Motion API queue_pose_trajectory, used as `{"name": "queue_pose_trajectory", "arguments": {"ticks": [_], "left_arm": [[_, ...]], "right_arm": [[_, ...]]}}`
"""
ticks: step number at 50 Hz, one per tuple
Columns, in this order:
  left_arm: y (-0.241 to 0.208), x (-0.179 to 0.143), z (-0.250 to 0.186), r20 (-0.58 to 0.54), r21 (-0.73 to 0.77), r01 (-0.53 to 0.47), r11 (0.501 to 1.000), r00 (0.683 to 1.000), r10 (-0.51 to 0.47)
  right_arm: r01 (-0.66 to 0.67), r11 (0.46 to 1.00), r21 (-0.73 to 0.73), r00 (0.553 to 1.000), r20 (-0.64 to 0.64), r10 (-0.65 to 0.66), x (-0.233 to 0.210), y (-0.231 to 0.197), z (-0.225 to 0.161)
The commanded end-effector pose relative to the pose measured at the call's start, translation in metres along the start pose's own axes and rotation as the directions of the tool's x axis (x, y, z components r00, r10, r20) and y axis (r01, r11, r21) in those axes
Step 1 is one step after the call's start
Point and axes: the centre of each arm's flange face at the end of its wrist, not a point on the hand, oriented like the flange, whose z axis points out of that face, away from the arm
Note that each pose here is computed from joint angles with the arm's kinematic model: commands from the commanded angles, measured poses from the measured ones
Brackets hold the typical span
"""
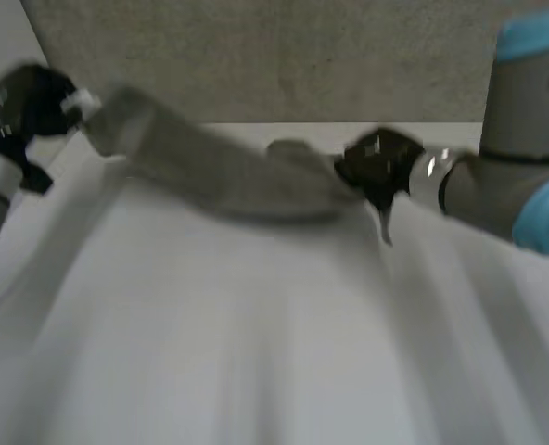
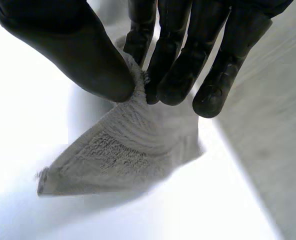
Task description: Fold the towel.
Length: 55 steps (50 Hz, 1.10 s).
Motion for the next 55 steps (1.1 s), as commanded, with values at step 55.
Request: {"name": "queue_pose_trajectory", "arguments": {"ticks": [55], "left_arm": [[0.045, 0.047, -0.084, -0.346, -0.215, -0.473, 0.854, 0.855, 0.386]], "right_arm": [[-0.026, 0.997, -0.069, 0.999, 0.021, 0.027, -0.064, 0.063, -0.037]]}}
